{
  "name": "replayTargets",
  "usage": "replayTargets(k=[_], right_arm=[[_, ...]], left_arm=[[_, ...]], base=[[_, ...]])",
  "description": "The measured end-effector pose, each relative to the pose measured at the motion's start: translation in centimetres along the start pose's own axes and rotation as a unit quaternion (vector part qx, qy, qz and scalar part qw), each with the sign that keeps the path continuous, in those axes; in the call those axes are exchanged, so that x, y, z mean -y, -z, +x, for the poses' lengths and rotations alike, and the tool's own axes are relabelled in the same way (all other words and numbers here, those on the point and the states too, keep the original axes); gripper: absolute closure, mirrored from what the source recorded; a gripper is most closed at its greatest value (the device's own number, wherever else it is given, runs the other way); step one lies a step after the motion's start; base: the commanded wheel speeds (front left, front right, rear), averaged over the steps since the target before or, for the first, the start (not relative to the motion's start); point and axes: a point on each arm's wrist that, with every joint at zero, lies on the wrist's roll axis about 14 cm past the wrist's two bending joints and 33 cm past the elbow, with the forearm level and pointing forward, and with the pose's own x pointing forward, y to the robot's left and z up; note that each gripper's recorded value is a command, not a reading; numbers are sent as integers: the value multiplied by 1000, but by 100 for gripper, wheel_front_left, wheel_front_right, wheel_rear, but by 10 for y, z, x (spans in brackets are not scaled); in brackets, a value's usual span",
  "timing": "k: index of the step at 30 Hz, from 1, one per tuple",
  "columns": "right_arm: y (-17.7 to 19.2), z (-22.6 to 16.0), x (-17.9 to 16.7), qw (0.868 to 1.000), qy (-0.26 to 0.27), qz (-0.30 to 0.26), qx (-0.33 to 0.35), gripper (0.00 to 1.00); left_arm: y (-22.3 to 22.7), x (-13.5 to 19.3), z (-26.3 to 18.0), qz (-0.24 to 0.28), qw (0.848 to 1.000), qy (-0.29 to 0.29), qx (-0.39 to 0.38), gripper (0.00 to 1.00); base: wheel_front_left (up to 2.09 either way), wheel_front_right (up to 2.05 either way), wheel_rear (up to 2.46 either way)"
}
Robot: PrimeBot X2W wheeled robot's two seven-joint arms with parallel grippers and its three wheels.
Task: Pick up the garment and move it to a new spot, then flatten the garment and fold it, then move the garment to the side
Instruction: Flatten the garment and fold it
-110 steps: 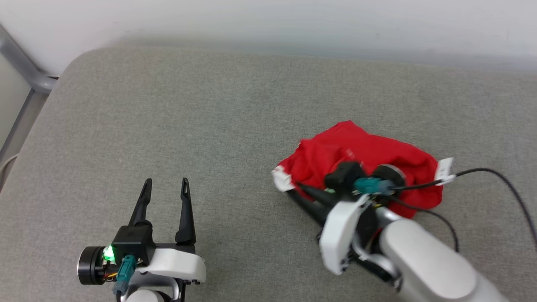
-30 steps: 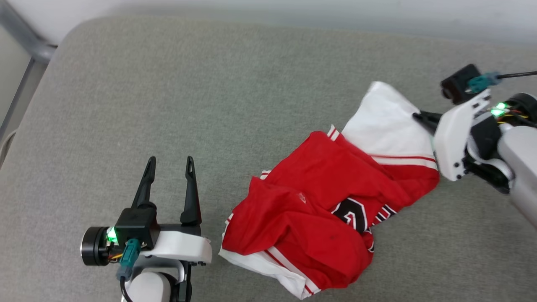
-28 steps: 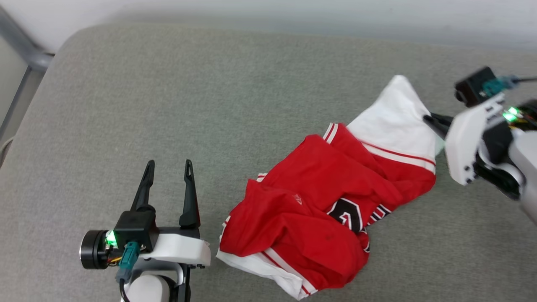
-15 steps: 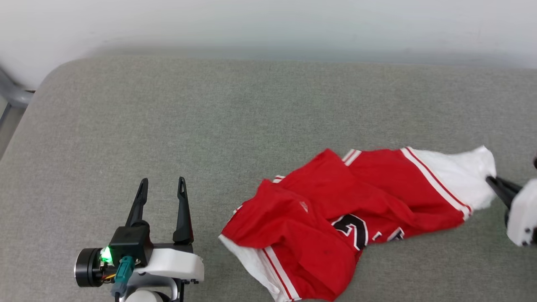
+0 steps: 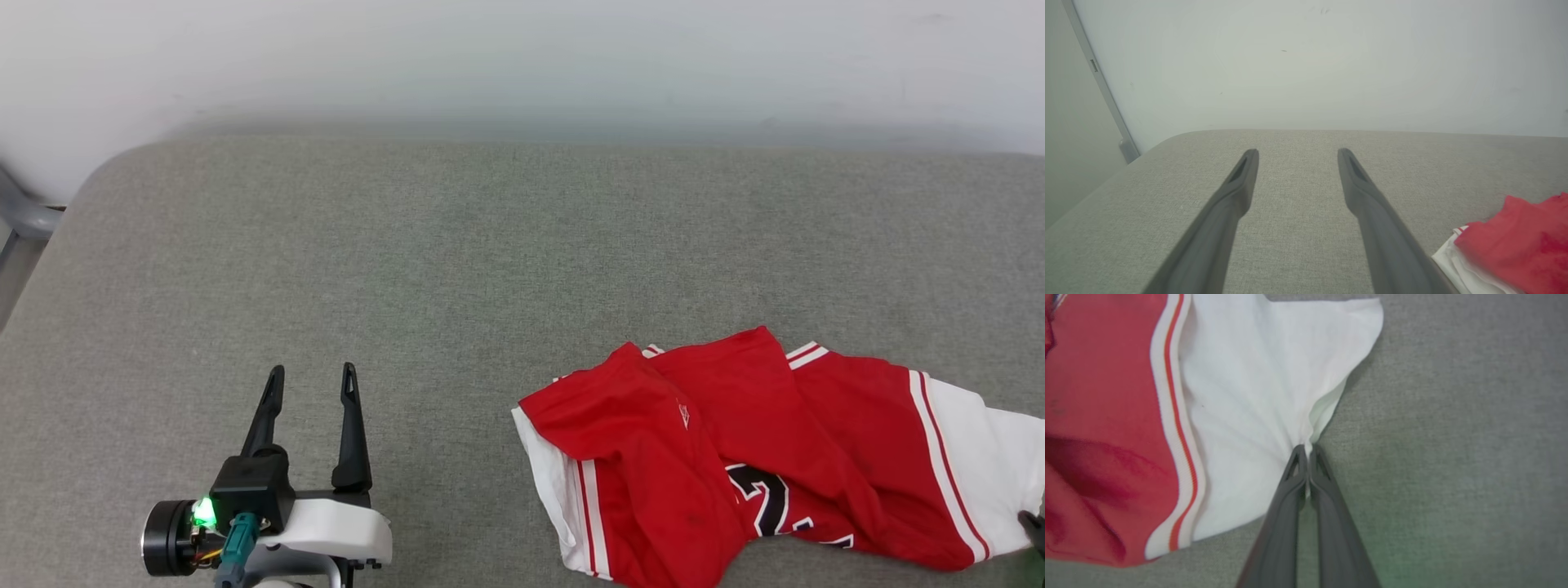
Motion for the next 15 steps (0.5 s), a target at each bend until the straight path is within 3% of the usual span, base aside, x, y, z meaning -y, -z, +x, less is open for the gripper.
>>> replayTargets(k=[1, 2, 8, 15], right_arm=[[2, -1, -1, 1000, 0, 5, 2, 23], [1, -1, -2, 1000, 0, 8, 9, 0], [-38, -7, 5, 994, 16, -12, 111, 0], [-123, -21, -12, 968, 2, -43, 246, 0]], left_arm=[[0, 0, 0, 1, 1000, 0, 0, 0], [0, 0, 0, 2, 1000, 1, 1, 0], [-4, 4, -3, 2, 1000, 9, 6, 0], [-10, 6, -8, 9, 1000, 19, 14, 0]], base=[[0, 0, 0], [0, 0, 0], [0, 0, 0], [0, 0, 0]])
